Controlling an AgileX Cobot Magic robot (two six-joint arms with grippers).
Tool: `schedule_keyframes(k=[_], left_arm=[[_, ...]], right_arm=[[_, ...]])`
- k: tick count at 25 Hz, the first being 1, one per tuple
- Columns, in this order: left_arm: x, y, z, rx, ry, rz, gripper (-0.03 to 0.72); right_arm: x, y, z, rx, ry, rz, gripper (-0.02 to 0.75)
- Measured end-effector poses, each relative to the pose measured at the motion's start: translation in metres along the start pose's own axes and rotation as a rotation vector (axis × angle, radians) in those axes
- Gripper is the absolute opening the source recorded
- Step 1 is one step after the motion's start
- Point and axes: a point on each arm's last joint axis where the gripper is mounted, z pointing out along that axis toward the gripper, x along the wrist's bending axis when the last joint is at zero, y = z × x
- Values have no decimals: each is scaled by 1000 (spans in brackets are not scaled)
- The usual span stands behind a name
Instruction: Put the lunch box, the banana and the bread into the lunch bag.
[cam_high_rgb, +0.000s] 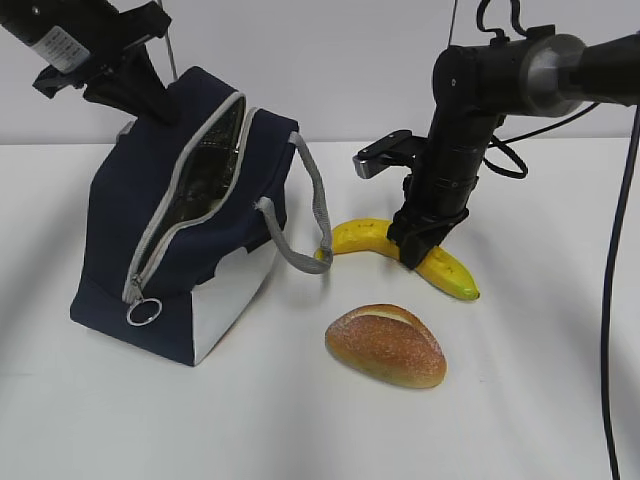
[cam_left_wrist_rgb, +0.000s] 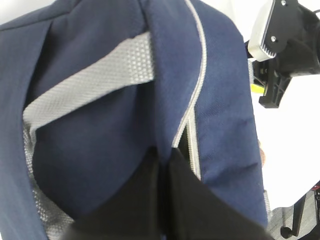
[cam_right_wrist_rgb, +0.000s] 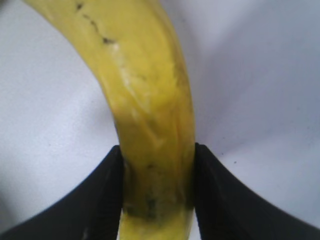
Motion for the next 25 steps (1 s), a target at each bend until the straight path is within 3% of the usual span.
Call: schedule_keyframes(k=[14, 20, 25], left_arm=[[0, 0, 0, 0, 0, 0, -2], [0, 0, 0, 0, 0, 0, -2], [0, 0, 0, 0, 0, 0, -2]], right_arm=[[-8, 1, -15, 22, -17, 24, 294], [-35, -16, -32, 35, -39, 149, 294], [-55, -35, -77, -22, -109, 281, 294]])
